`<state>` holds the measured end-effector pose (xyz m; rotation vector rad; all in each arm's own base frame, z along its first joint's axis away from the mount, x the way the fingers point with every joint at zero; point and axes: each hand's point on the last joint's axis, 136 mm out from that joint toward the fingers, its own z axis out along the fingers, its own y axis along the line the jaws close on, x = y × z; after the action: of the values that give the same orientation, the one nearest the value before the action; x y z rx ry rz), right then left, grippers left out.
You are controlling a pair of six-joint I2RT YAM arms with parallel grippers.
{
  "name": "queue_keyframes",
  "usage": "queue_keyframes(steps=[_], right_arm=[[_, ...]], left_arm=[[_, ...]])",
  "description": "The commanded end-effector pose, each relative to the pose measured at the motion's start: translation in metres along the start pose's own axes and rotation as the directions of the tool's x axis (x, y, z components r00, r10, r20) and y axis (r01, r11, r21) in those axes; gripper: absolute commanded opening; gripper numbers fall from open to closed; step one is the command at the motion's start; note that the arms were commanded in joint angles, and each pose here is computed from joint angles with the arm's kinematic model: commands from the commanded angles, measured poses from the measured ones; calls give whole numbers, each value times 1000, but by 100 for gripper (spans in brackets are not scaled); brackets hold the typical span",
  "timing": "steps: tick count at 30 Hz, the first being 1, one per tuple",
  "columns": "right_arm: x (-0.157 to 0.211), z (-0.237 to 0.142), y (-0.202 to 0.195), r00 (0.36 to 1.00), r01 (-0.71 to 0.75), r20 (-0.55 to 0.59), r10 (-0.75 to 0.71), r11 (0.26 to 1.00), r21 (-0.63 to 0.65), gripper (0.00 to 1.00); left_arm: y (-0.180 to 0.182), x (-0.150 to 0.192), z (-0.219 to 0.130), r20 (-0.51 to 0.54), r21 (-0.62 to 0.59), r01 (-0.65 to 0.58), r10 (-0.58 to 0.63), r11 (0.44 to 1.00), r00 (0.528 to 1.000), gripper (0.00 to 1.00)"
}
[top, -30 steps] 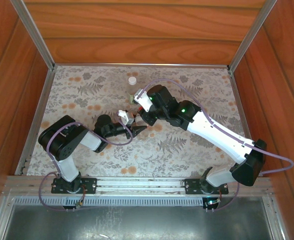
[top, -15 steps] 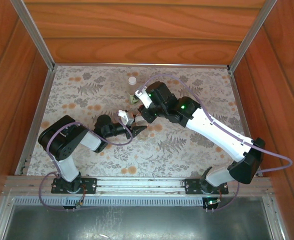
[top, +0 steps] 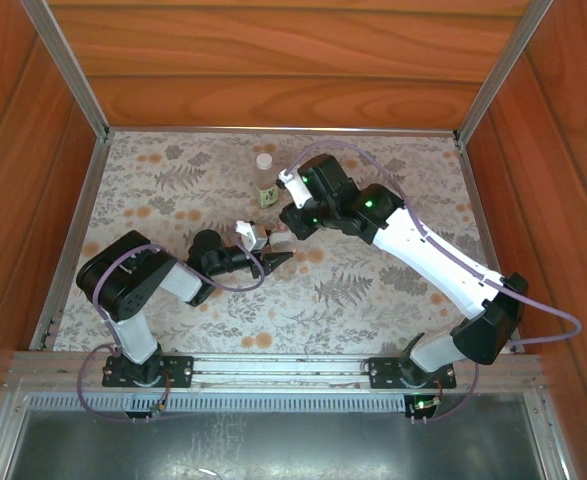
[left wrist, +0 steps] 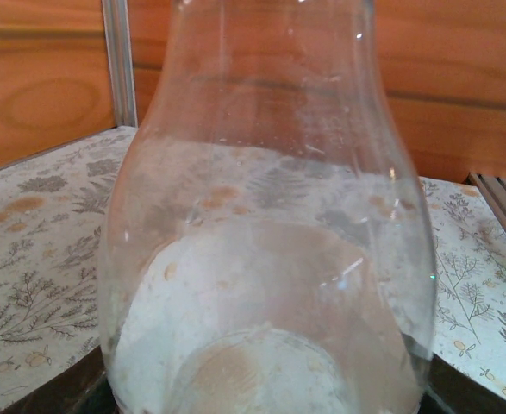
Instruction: Screw on the bottle caps
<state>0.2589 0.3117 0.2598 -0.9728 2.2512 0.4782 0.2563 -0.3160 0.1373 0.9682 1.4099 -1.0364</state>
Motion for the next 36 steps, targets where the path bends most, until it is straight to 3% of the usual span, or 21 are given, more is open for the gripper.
queue_keyframes(steps=[1, 36], right_arm=[[5, 2, 7, 999, -36, -35, 35, 998, -49, 35], [15, 10, 29, 998, 24, -48, -33, 981, -191, 37]], left_arm=[[0, 64, -12, -197, -43, 141, -146, 989, 969, 57], [1, 65, -12, -198, -42, 152, -157, 988, 968, 57]])
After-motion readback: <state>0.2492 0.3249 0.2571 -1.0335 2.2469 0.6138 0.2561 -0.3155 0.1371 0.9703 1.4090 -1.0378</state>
